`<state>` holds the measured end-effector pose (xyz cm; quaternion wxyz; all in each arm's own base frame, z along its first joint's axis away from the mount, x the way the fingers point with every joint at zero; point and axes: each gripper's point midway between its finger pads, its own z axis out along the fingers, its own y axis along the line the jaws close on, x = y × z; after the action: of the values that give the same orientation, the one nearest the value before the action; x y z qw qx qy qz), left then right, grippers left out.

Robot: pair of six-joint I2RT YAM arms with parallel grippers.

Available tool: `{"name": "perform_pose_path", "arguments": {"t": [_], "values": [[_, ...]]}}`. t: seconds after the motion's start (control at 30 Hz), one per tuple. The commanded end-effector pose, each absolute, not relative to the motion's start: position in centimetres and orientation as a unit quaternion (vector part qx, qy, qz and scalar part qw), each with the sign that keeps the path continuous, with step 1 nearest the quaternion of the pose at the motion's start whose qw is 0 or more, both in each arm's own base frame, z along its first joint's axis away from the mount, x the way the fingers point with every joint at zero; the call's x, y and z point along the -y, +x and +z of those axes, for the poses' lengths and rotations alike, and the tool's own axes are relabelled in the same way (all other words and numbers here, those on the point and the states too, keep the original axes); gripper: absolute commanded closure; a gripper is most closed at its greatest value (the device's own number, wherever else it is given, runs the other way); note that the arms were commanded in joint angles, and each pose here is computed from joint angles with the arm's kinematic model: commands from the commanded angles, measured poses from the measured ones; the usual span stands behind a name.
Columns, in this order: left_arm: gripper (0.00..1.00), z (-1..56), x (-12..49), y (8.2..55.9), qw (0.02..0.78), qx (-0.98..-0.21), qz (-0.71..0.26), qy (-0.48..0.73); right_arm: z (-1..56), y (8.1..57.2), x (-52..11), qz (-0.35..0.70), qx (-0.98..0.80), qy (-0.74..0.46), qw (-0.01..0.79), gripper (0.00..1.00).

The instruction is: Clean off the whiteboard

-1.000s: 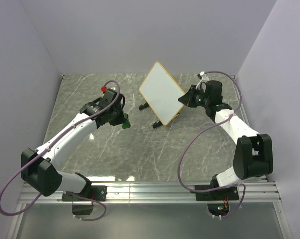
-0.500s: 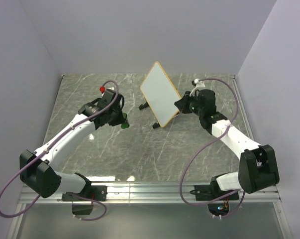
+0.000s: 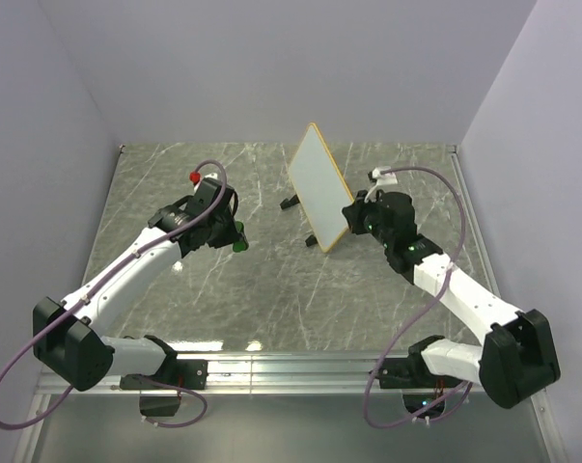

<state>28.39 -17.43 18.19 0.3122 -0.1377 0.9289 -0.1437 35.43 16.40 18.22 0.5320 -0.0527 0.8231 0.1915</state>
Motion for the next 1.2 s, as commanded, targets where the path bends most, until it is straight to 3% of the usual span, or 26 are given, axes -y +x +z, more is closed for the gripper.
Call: {"name": "perform_pose_path", "arguments": {"t": [0.0, 0.4, 0.7, 0.97, 1.1, 1.17], "values": [[1.0, 19.3, 17.7, 28.7, 0.331, -0.918, -0.165, -0.147, 11.0, 31.3, -9.1, -0.007, -0.895, -0.074, 0.439, 1.0], [1.0, 18.0, 17.8, 28.0, 0.323, -0.917, -0.173, -0.157, 13.4, 29.2, -13.5, 0.018, -0.863, -0.164, 0.477, 1.0], [1.0, 17.1, 17.9, 28.0, 0.316, -0.919, -0.169, -0.164, 15.2, 30.3, -14.0, -0.037, -0.843, -0.185, 0.503, 1.0], [1.0, 16.0, 18.5, 28.4, 0.307, -0.922, -0.168, -0.167, 20.3, 31.7, -14.4, -0.091, -0.802, -0.209, 0.551, 1.0], [1.0, 15.9, 19.3, 29.3, 0.307, -0.922, -0.173, -0.163, 23.6, 32.3, -15.2, -0.069, -0.788, -0.206, 0.576, 1.0], [1.0, 15.9, 19.8, 30.0, 0.305, -0.923, -0.172, -0.16, 25.4, 32.3, -16.8, -0.01, -0.784, -0.205, 0.585, 1.0]]}}
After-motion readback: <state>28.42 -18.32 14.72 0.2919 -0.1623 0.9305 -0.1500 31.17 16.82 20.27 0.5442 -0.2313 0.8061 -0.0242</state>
